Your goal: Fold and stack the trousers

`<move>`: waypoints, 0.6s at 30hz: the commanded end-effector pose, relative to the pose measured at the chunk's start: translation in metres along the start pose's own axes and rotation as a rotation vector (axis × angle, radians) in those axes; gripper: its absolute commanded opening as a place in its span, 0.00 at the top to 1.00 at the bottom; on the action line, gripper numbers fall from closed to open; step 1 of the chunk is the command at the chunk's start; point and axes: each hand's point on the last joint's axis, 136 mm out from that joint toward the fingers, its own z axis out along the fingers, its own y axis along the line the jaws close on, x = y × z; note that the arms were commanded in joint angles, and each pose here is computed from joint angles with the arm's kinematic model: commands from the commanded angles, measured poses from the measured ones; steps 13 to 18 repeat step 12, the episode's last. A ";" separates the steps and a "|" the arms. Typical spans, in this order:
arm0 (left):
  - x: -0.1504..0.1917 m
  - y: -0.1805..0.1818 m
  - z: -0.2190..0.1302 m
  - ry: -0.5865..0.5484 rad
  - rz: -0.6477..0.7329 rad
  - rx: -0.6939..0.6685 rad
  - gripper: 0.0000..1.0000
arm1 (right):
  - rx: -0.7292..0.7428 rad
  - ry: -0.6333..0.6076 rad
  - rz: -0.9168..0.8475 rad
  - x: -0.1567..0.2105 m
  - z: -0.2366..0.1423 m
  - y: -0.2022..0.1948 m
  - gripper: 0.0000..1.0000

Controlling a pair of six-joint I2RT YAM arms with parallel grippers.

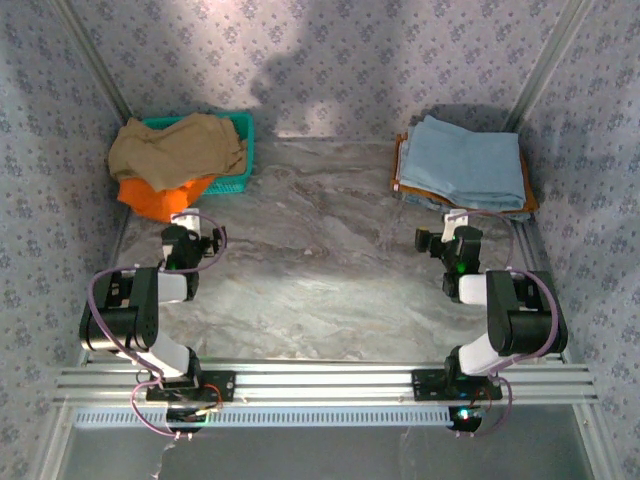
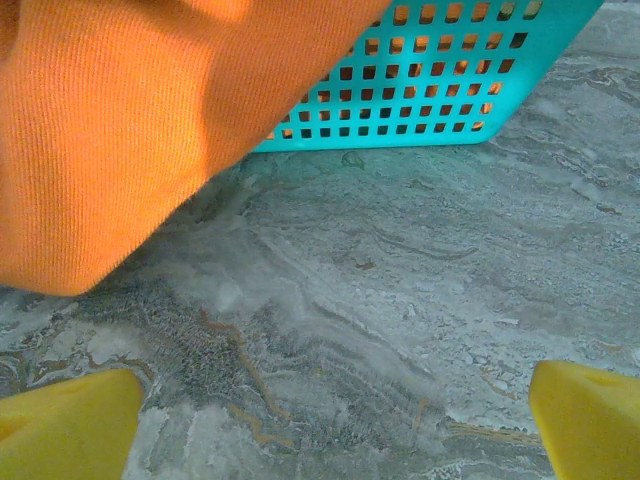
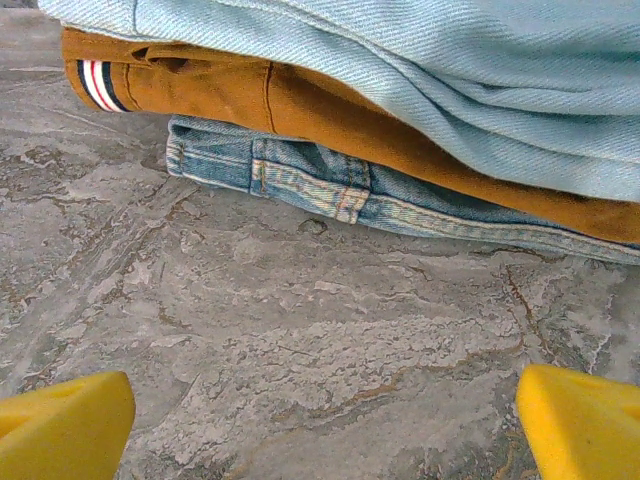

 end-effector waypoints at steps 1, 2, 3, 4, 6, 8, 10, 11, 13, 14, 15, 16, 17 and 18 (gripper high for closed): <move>-0.007 -0.002 0.002 -0.018 -0.014 0.017 0.00 | 0.018 -0.009 -0.022 -0.005 0.003 -0.001 0.00; -0.007 -0.002 0.002 -0.018 -0.015 0.017 0.00 | 0.019 -0.009 -0.022 -0.005 0.003 -0.002 0.00; -0.008 -0.001 0.002 -0.017 -0.016 0.016 0.00 | 0.019 -0.008 -0.022 -0.005 0.003 -0.002 0.00; -0.008 -0.002 0.002 -0.017 -0.016 0.016 0.00 | 0.020 -0.007 -0.022 -0.004 0.003 -0.002 0.00; -0.007 -0.002 0.002 -0.015 -0.016 0.017 0.01 | 0.020 -0.007 -0.022 -0.004 0.003 -0.002 0.00; -0.007 -0.001 0.002 -0.015 -0.016 0.015 0.00 | 0.020 -0.008 -0.022 -0.005 0.003 -0.002 0.00; -0.008 -0.002 0.002 -0.018 -0.015 0.016 0.00 | 0.021 -0.007 -0.022 -0.004 0.003 -0.001 0.00; -0.008 -0.002 0.002 -0.019 -0.015 0.016 0.01 | 0.021 -0.009 -0.022 -0.005 0.003 -0.002 0.00; -0.008 -0.002 0.002 -0.019 -0.015 0.017 0.00 | 0.023 -0.009 -0.022 -0.005 0.003 -0.002 0.00; -0.008 -0.002 0.002 -0.019 -0.015 0.017 0.00 | 0.023 -0.009 -0.022 -0.005 0.003 -0.002 0.00; -0.008 -0.002 0.002 -0.019 -0.015 0.017 0.00 | 0.023 -0.009 -0.022 -0.005 0.003 -0.002 0.00; -0.008 -0.002 0.002 -0.019 -0.015 0.017 0.00 | 0.023 -0.009 -0.022 -0.005 0.003 -0.002 0.00; -0.008 -0.002 0.002 -0.019 -0.015 0.017 0.00 | 0.023 -0.009 -0.022 -0.005 0.003 -0.002 0.00; -0.008 -0.002 0.002 -0.019 -0.015 0.017 0.00 | 0.023 -0.009 -0.022 -0.005 0.003 -0.002 0.00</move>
